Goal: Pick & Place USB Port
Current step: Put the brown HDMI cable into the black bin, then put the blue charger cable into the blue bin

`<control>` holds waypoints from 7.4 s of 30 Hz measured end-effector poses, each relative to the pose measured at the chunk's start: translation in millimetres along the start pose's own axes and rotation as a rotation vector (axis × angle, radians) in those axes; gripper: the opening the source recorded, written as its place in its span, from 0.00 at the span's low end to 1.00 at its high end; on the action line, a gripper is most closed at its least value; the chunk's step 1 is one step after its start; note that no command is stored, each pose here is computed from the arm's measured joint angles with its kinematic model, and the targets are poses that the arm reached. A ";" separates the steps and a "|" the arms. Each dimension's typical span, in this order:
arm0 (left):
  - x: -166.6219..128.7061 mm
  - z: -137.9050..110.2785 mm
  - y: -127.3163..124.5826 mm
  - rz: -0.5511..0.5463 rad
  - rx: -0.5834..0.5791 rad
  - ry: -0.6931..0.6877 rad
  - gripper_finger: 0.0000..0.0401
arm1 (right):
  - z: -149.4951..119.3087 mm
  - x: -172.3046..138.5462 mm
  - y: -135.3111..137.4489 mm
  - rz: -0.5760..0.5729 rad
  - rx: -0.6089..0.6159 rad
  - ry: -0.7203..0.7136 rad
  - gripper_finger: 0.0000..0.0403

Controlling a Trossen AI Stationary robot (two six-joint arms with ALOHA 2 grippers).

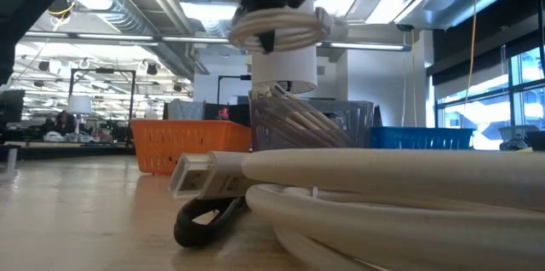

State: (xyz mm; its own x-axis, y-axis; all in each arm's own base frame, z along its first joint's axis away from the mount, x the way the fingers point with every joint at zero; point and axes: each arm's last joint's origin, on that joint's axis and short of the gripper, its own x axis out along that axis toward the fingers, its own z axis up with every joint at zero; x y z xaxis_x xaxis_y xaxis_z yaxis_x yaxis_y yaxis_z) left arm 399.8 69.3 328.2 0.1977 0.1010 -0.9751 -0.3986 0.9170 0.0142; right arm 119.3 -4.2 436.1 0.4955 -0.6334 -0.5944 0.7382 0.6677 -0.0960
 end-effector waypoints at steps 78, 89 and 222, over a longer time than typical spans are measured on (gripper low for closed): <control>-134.1 -170.9 -63.9 0.106 -0.360 -0.410 0.45 | -100.2 37.2 120.2 0.629 0.360 0.335 0.31; -77.5 -252.2 -27.4 0.068 -0.608 -0.305 0.40 | -131.9 37.8 172.2 0.669 0.465 0.504 0.19; -41.9 -271.3 52.2 0.197 -0.557 -0.482 0.39 | -125.6 235.5 145.8 -0.091 0.530 0.563 0.05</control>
State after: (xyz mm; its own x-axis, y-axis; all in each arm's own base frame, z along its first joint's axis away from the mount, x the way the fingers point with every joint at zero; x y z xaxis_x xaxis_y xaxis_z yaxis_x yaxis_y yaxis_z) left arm 127.8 8.3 309.7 0.3945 0.5168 -0.7598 -0.8346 0.5474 -0.0610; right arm 286.1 -6.9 181.9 0.2206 -0.2879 -0.9319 0.9553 0.2567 0.1468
